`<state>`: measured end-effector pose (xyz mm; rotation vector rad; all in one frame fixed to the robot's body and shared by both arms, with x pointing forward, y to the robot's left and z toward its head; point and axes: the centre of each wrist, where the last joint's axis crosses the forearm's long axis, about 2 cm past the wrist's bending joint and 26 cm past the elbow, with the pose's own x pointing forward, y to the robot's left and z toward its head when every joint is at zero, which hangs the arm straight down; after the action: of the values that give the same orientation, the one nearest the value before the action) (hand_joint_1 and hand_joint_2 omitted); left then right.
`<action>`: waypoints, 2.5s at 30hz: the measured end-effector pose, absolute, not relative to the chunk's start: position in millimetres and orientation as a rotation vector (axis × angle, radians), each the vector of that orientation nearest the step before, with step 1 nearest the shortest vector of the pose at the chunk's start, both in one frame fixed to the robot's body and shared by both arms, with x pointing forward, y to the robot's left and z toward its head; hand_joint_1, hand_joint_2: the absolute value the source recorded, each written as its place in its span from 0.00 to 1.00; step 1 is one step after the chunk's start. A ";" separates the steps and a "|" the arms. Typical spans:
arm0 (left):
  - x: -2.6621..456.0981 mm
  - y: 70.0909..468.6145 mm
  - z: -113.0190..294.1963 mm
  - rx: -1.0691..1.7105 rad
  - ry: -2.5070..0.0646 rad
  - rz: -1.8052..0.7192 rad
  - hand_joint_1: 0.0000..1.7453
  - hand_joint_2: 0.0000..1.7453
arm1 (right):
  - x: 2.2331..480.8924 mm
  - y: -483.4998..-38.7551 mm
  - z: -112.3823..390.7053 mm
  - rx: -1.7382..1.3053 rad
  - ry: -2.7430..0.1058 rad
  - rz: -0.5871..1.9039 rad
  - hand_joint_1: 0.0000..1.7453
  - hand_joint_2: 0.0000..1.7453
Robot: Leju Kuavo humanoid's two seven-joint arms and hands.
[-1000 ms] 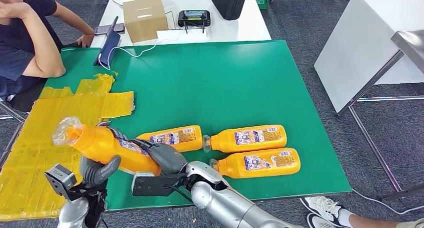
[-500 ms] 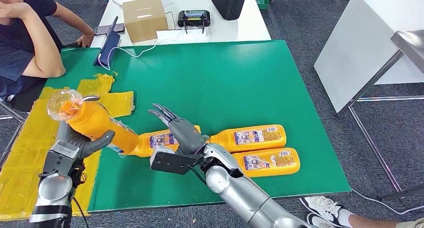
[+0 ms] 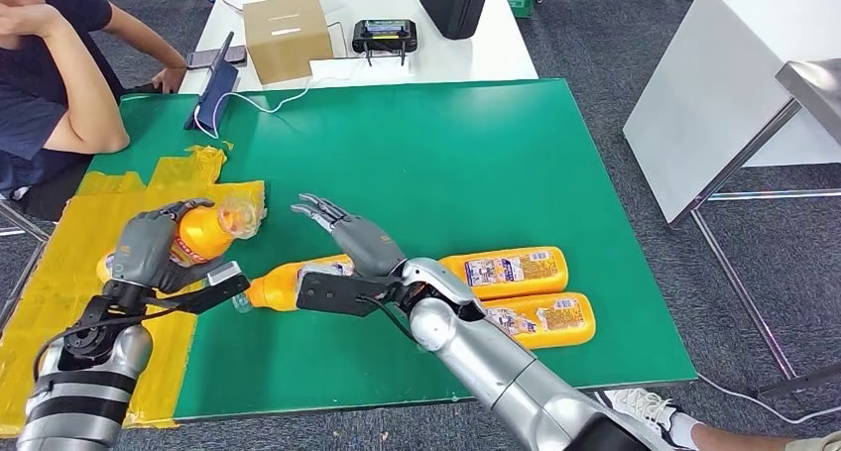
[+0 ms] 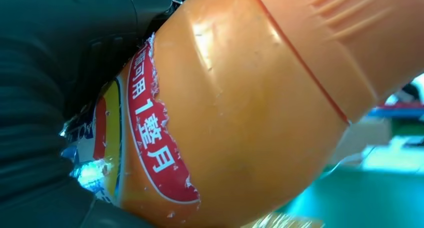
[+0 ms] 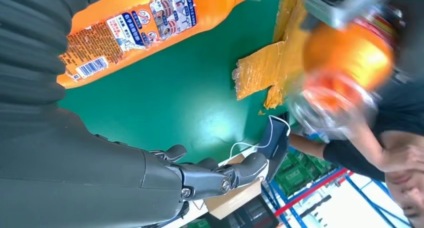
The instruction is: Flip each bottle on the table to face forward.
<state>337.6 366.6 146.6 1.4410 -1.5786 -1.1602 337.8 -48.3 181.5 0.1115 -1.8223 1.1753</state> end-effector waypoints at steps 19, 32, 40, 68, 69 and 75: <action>342.6 406.0 92.9 1.279 -1.329 -1.433 0.00 0.50 | 358.4 -42.5 185.2 0.041 -1.650 1.393 0.00 1.00; 336.6 411.2 84.2 0.967 -1.500 -1.437 0.00 0.00 | 378.2 -51.9 174.4 -0.026 -1.434 1.516 0.00 1.00; 336.2 408.5 83.7 0.933 -1.527 -1.433 0.00 0.00 | 379.0 -53.9 167.4 -0.041 -1.388 1.528 0.00 1.00; 366.3 348.3 137.0 0.076 -2.059 -0.605 0.00 0.00 | 341.6 -40.9 114.6 -0.309 -1.124 1.816 1.00 1.00; 366.5 347.5 137.9 0.056 -2.067 -0.583 0.00 0.00 | 341.4 -40.9 114.4 -0.314 -1.124 1.812 1.00 1.00; 361.4 350.9 137.4 -0.107 -2.103 -0.367 0.00 0.00 | 339.8 -43.5 110.7 -0.305 -1.268 1.649 1.00 1.00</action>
<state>361.4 350.9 137.4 -0.1068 -2.1028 -0.3667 339.8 -43.5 110.7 -0.3047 -1.2684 1.6488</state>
